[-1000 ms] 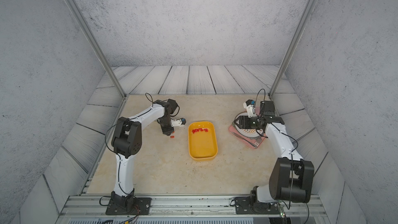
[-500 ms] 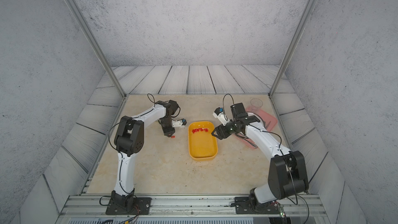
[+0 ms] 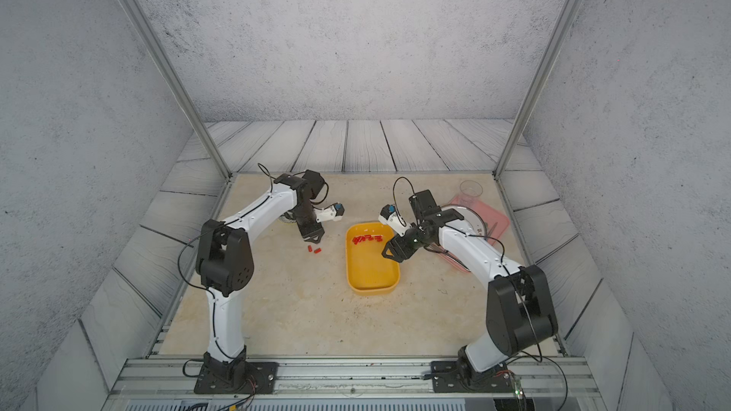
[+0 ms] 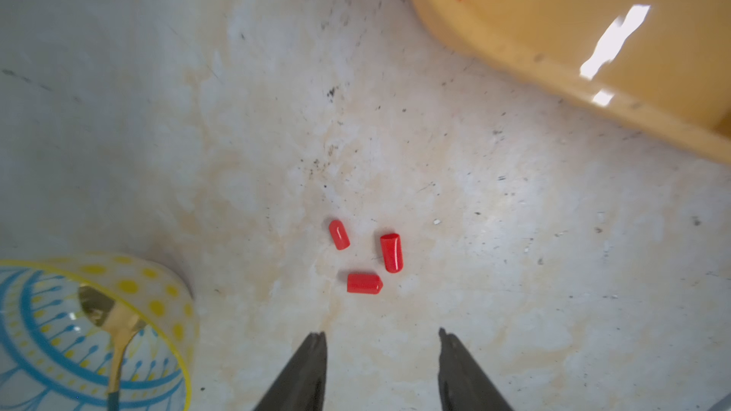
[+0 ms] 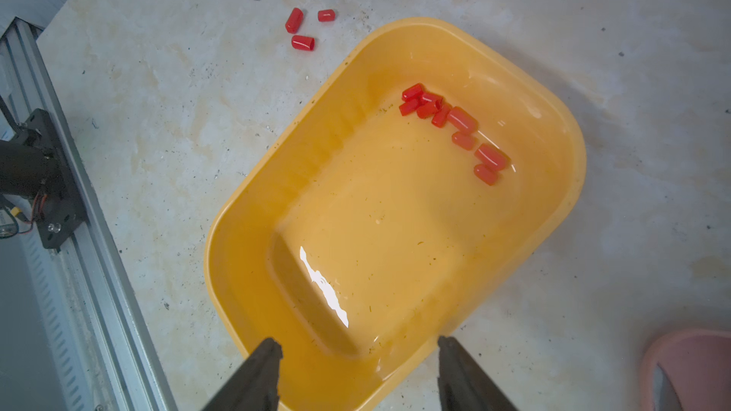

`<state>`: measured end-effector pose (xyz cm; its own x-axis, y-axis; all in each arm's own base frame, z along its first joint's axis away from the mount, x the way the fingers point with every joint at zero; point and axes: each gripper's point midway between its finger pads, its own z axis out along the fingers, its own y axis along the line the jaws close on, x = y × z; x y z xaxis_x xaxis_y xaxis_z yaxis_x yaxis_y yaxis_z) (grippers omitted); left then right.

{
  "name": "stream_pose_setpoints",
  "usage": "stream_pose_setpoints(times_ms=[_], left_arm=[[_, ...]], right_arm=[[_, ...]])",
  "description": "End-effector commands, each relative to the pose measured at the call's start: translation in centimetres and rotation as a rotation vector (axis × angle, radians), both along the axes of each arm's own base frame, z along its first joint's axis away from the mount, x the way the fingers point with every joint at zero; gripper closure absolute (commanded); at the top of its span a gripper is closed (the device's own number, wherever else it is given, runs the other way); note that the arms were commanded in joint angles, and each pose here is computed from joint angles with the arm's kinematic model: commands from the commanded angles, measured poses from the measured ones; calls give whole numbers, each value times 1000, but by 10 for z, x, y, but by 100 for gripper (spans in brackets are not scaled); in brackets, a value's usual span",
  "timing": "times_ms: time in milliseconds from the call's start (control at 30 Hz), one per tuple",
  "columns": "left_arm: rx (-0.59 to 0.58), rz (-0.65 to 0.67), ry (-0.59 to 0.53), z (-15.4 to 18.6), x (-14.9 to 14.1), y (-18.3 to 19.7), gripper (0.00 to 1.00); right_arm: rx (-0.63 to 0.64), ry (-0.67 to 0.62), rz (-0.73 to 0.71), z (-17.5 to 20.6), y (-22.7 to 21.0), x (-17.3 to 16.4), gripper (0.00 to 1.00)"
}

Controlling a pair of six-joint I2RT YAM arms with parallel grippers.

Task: Take the screw protection sleeves out of the storage box
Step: Place the screw protection sleeve at the center of the board, then pick up the screw protection sleeve from the storage box.

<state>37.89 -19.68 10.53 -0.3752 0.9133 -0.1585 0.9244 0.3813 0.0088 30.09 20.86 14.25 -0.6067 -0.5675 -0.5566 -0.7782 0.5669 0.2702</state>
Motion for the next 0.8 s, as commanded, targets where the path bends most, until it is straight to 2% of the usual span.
stream_pose_setpoints(times_ms=[0,133,333,467,767], left_arm=[[-106,-24,67,21,-31,-34,50],[-132,-107,32,32,-45,-63,50],[-51,-223,-31,17,-47,-91,52],[-29,-191,-56,8,-37,-109,56],[25,-93,-83,-19,-20,-126,68]], right_arm=[[15,-65,-34,22,-10,6,34],[56,-80,-149,32,-35,21,34],[81,-88,-344,40,-83,45,34],[87,-81,-401,41,-98,49,34],[91,-90,-427,45,-105,51,34]])
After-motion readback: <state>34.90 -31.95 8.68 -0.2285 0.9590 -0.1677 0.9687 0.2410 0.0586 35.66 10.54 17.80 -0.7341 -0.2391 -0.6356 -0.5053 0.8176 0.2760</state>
